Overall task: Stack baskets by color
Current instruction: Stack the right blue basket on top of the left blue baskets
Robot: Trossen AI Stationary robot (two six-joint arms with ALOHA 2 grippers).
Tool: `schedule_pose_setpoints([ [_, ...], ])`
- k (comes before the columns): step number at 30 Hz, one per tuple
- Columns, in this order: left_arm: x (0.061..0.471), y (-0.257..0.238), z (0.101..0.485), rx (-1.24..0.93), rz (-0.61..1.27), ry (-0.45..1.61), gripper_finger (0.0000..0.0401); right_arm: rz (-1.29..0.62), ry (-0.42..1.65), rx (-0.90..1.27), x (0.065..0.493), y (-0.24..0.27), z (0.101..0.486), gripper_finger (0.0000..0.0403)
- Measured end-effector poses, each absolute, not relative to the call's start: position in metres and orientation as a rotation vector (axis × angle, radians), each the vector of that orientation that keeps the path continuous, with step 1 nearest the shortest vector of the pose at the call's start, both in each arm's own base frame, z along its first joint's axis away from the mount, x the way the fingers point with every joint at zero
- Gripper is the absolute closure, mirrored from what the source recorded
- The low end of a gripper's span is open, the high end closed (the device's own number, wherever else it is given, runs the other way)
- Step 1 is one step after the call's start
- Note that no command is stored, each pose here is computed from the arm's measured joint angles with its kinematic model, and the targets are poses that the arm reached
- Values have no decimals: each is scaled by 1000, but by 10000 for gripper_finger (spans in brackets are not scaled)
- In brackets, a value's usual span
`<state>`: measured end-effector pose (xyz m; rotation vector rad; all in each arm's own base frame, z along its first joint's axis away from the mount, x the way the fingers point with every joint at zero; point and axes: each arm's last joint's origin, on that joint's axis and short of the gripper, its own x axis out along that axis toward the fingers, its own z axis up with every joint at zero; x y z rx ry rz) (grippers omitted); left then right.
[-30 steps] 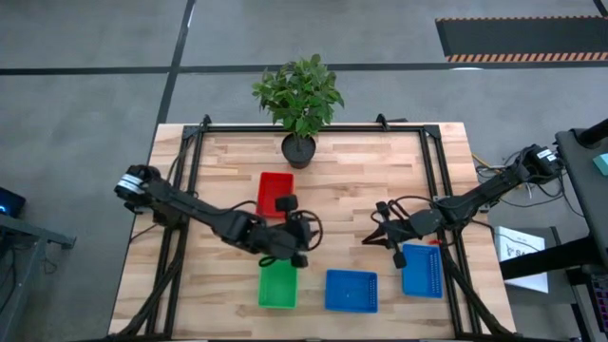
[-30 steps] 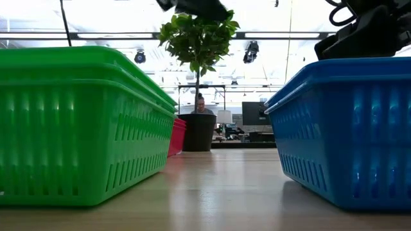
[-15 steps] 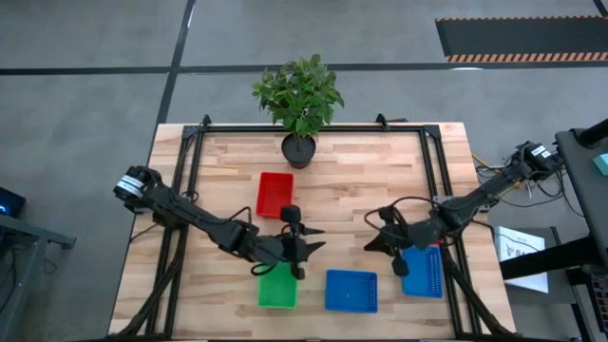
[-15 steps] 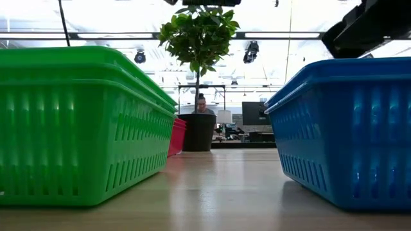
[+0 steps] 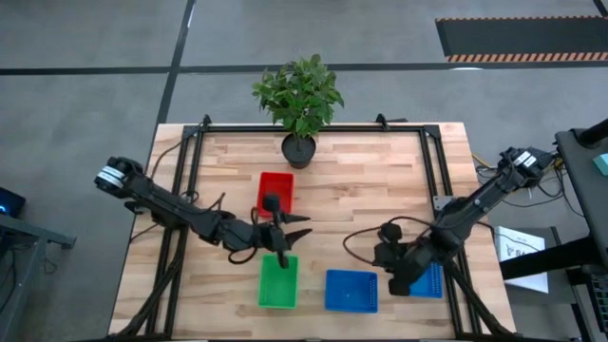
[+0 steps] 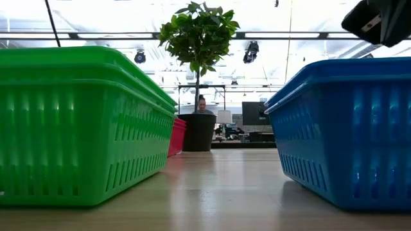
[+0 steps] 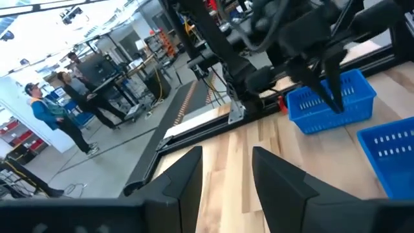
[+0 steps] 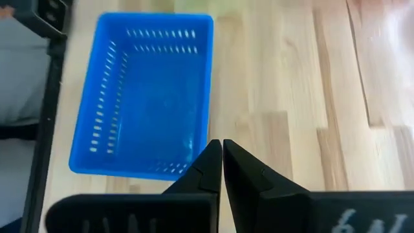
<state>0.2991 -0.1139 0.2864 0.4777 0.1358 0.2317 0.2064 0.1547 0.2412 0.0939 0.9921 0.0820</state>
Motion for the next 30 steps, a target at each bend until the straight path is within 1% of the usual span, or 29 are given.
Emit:
schedule_pose_setpoints([
  [4,290,-110,292,470,234,127,283,35,1135,110,217,167,245,384],
  [7,285,-108,290,469,231,128,283,-41,1253,206,223,174,251,358],
  [11,280,-110,293,460,223,117,283,-275,1416,400,222,175,259,310],
  [14,276,-112,293,464,210,112,283,-472,1512,495,212,173,260,275],
  [17,273,-115,293,466,197,111,283,-591,1538,566,204,174,256,248],
  [21,270,-117,292,481,186,125,283,-653,1572,630,197,178,249,224],
  [26,269,-117,289,497,196,155,283,-744,1559,684,192,179,242,216],
  [30,269,-117,289,496,197,155,283,-733,1537,724,193,180,232,216],
])
